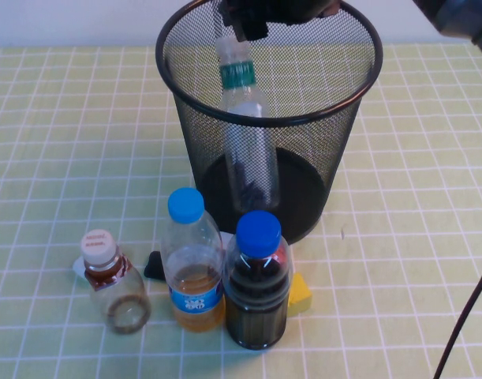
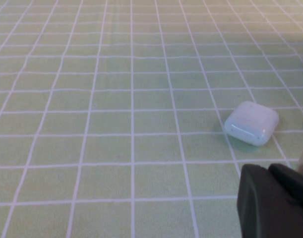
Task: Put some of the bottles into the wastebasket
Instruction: Pick up a bottle from the table with left arm
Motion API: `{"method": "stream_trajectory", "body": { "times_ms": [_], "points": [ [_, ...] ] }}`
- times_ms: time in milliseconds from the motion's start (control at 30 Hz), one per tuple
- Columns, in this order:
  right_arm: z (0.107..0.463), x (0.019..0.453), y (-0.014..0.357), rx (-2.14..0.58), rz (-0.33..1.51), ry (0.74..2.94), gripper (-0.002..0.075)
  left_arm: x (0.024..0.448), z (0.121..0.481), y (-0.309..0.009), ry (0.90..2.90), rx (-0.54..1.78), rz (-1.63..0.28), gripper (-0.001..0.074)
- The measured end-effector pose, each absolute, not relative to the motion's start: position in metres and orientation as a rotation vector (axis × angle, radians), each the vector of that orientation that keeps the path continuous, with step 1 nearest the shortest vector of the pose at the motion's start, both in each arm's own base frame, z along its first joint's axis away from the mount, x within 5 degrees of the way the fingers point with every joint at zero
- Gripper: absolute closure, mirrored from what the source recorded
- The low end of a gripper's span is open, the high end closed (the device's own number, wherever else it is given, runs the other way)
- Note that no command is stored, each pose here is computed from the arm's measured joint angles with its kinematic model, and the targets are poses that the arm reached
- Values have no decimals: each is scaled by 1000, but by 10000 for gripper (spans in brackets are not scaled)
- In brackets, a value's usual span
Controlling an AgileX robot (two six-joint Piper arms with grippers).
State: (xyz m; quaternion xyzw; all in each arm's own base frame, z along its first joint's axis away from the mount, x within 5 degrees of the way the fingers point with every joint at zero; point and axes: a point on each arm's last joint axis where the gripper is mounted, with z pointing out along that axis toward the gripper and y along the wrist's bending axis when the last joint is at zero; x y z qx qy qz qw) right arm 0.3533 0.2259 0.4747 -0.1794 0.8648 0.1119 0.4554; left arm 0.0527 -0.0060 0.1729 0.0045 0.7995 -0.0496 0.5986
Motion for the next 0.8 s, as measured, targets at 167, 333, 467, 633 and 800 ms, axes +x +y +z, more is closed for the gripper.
{"method": "stream_trajectory", "body": {
  "times_ms": [167,333,467,633,800],
  "points": [
    [515,300,206,-442,215,2105,509,53,173,-6,1854,11,-115,740],
    [526,242,185,-525,131,2092,732,53,173,-6,1854,11,-115,740],
    [516,205,153,-481,87,2133,732,53,173,-6,1854,11,-115,740],
    [493,171,117,-431,59,2178,732,53,173,-6,1854,11,-115,739],
    [469,149,97,-456,38,2237,732,53,173,-6,1854,11,-115,740]
  ]
}}
